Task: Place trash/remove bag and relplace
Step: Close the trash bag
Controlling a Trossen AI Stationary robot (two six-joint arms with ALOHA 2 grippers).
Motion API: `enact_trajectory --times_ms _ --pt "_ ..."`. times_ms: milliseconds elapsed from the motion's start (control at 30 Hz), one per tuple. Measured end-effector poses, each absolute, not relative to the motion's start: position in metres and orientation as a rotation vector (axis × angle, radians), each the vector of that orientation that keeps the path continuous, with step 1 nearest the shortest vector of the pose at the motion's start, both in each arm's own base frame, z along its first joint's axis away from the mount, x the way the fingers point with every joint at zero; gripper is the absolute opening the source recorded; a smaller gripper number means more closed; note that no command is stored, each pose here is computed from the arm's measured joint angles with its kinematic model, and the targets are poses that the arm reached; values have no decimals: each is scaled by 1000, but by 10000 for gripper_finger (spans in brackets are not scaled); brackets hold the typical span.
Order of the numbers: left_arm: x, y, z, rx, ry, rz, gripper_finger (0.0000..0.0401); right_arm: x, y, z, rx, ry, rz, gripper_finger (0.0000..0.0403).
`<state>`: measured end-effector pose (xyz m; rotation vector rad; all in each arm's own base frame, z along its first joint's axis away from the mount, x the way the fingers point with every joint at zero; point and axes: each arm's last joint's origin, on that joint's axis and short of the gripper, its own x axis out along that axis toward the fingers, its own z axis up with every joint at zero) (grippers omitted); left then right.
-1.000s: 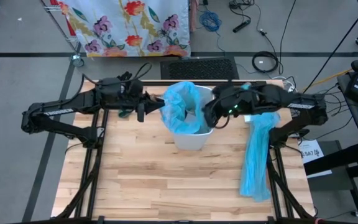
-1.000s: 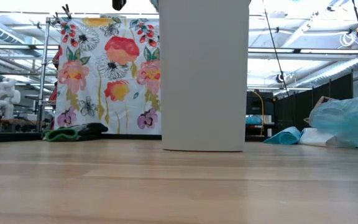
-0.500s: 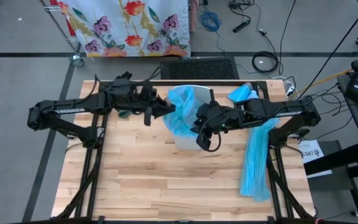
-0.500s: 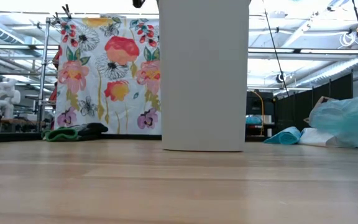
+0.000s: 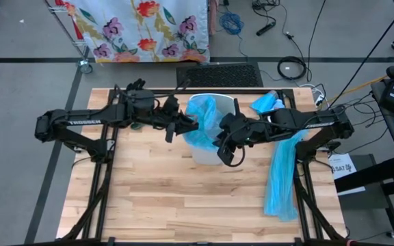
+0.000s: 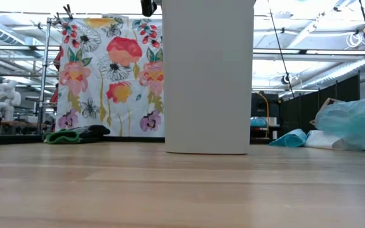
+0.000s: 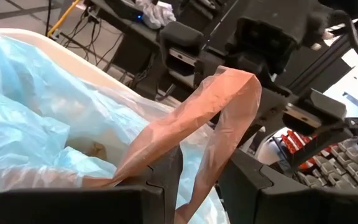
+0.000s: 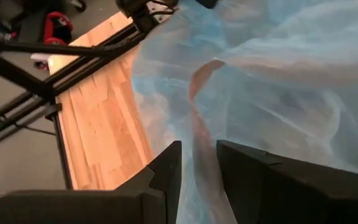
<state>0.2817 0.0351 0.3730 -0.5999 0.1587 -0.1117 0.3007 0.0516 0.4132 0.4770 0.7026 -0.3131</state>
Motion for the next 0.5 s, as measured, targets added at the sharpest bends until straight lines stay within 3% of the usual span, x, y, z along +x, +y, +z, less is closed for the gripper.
enact_trajectory --times_ms 500 --pt "281 41 373 -597 152 -92 101 268 40 430 634 605 -532 93"
